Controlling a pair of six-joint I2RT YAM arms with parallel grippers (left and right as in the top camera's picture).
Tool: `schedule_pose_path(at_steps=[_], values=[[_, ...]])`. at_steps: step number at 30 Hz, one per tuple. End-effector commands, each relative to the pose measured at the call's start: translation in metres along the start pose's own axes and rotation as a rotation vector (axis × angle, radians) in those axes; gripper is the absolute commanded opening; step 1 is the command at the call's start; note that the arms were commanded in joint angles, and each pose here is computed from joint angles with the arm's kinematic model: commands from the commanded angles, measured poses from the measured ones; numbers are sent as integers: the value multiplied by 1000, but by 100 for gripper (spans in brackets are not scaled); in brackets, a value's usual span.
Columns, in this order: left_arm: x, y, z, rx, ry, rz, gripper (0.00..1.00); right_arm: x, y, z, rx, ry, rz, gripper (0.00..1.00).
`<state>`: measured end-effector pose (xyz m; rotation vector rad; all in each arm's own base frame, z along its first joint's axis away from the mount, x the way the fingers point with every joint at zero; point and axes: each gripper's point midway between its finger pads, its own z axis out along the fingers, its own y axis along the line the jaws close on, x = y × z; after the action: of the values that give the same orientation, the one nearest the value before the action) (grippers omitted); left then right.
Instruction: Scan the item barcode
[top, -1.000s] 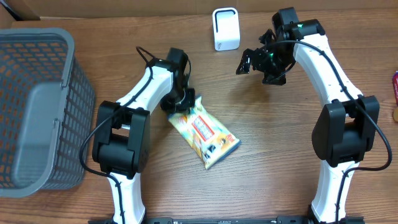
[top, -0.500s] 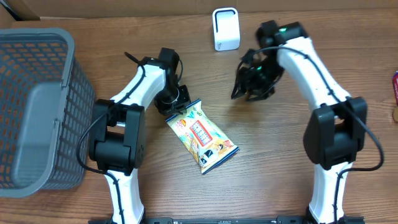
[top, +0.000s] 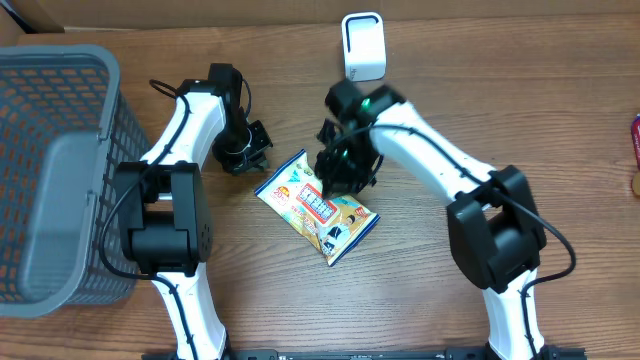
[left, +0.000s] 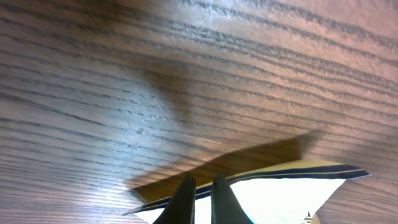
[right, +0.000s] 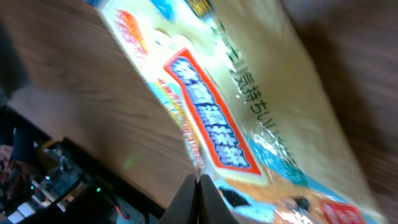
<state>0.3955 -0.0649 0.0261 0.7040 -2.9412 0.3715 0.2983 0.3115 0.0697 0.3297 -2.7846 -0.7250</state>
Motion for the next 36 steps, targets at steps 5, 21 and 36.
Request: schedule_pose_path(at_steps=[5, 21, 36], values=[[-3, -4, 1, -1, -2, 7, 4, 3, -37, 39, 77, -26, 256, 4], [36, -41, -3, 219, 163, 218, 31, -63, -133, -12, 121, -293, 449, 4], [89, -109, 19, 220, 197, 298, 56, -79, -172, -49, 9, -352, 557, 4]])
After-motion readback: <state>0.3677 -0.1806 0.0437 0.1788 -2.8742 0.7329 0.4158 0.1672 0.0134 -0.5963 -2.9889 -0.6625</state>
